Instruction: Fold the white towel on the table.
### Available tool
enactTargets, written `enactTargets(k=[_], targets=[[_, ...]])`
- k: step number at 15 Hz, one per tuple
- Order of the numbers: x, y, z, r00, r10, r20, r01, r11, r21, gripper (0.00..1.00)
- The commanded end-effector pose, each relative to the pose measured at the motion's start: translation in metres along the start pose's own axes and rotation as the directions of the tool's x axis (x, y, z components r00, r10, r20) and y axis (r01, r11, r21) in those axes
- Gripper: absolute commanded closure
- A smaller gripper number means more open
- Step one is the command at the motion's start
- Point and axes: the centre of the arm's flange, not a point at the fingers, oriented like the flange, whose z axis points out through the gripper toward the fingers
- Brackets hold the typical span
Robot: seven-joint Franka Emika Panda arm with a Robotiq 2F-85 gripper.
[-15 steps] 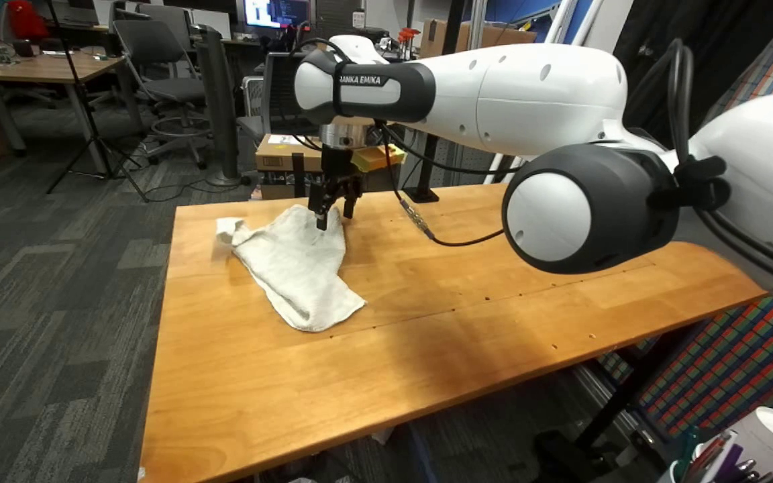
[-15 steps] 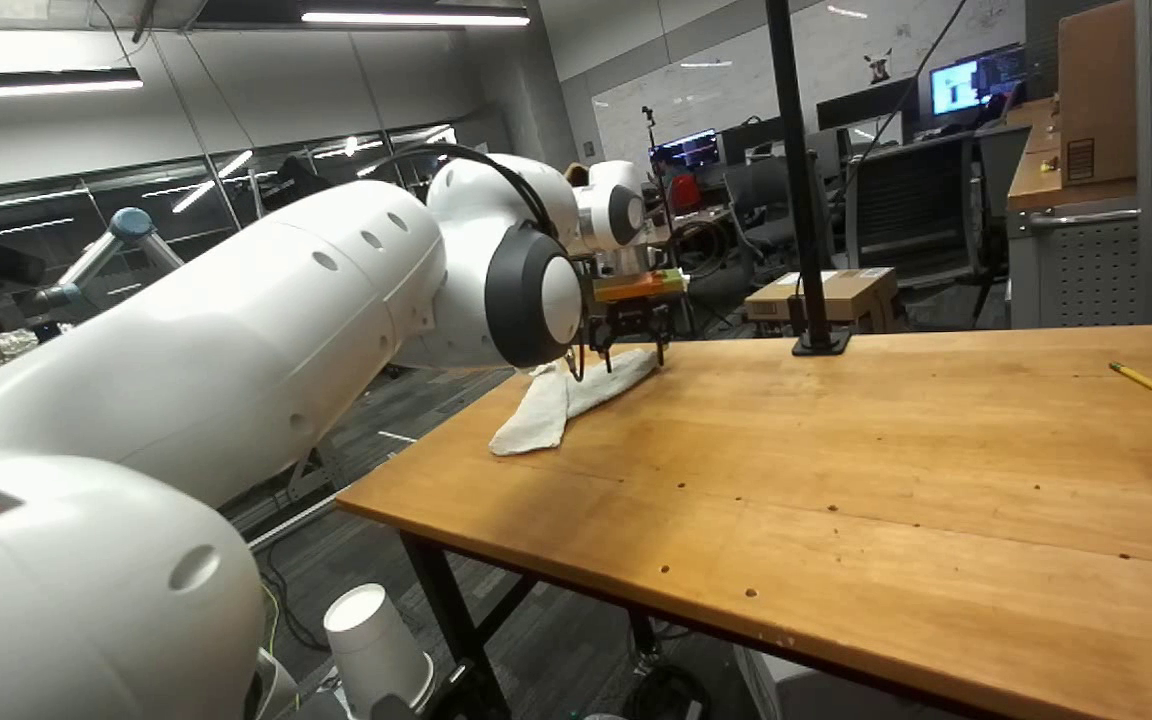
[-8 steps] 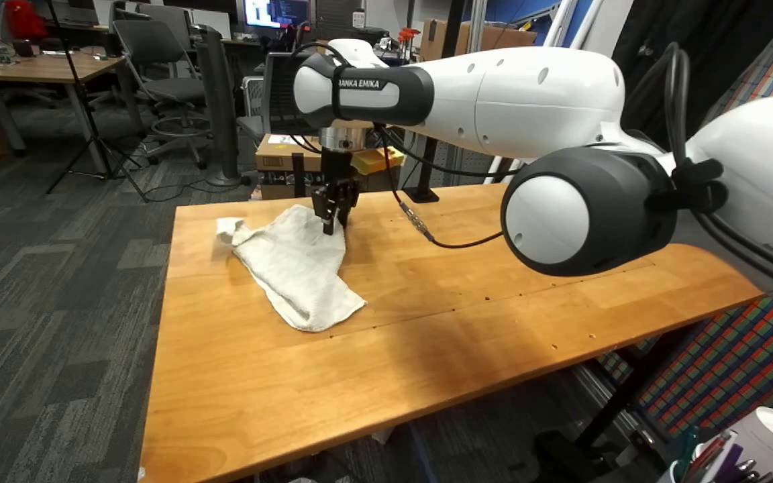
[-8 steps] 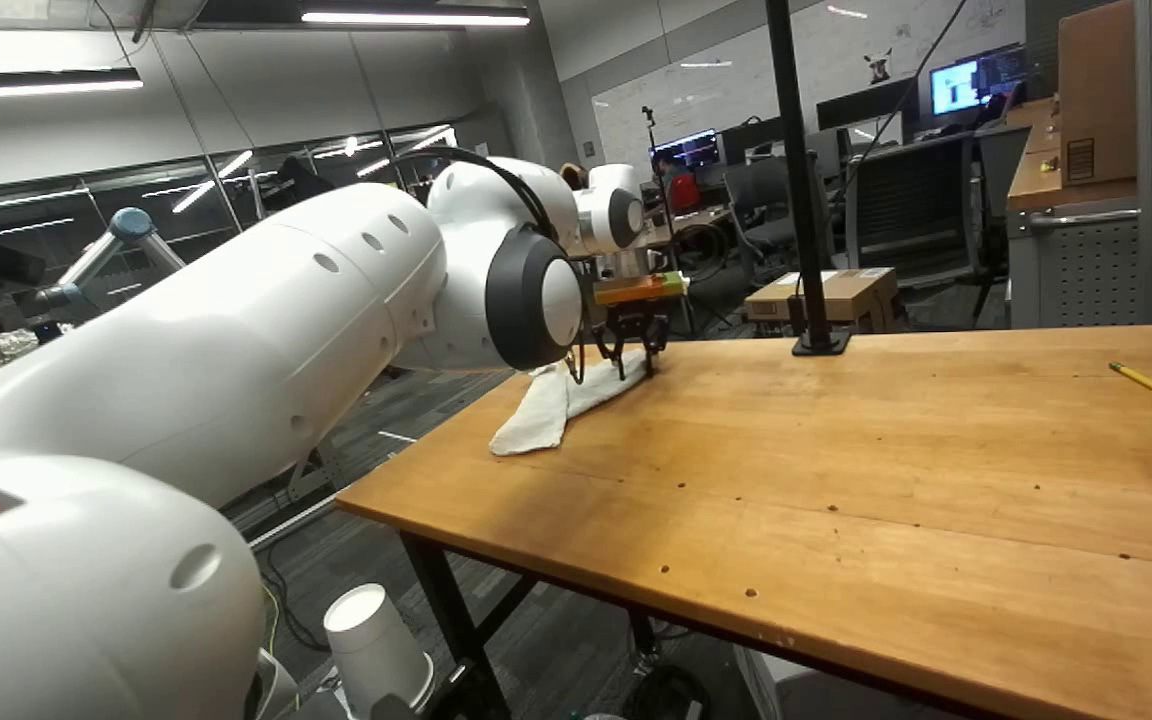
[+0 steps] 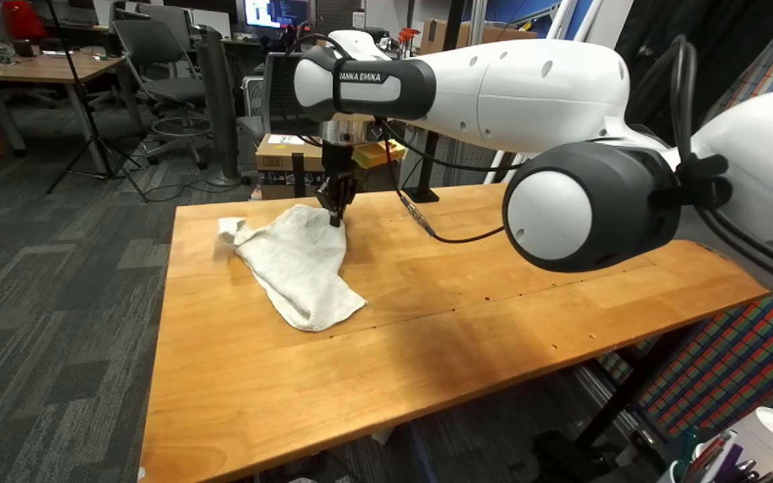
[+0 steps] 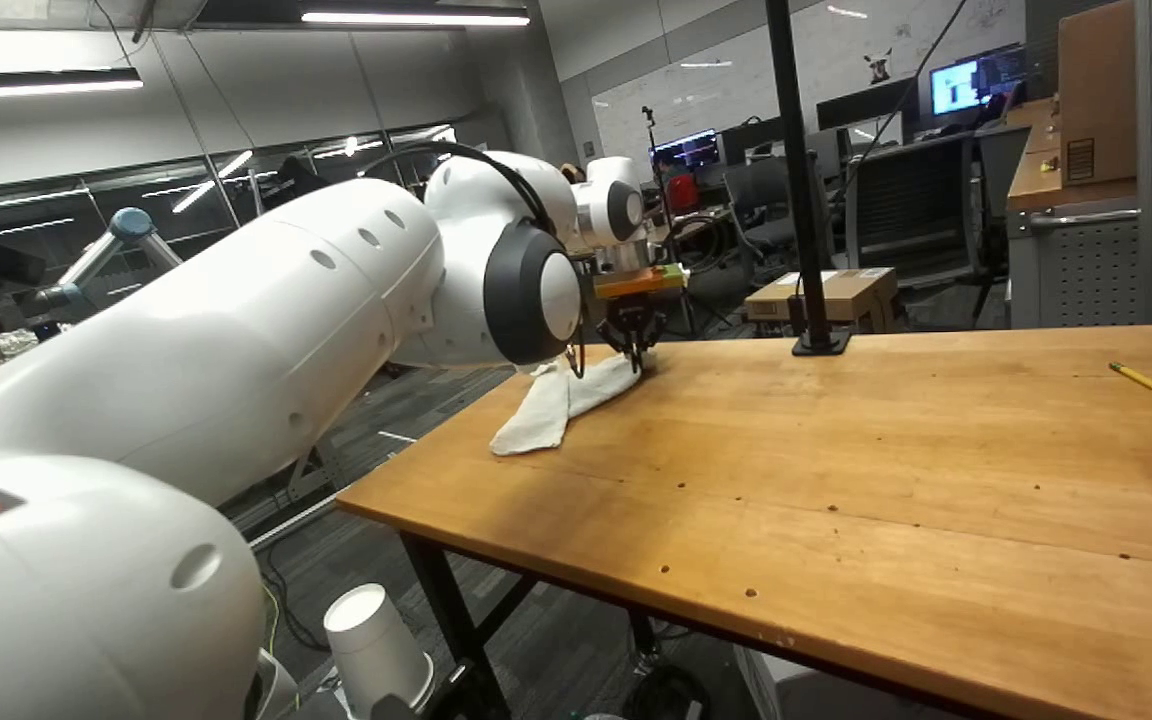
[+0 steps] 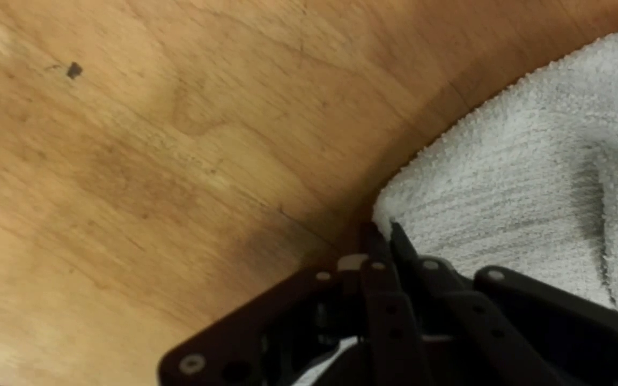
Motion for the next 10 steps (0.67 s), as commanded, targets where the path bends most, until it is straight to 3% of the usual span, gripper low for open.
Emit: enactTargets(k=[1, 10], targets=[[0.06, 0.021, -0.045, 1.0, 0.0, -0.009, -0.001, 0.999, -0.042, 0.99], [0.049, -0.004, -0.129, 0.997, -0.024, -0.076, 0.015, 0.992, -0.121, 0.99]])
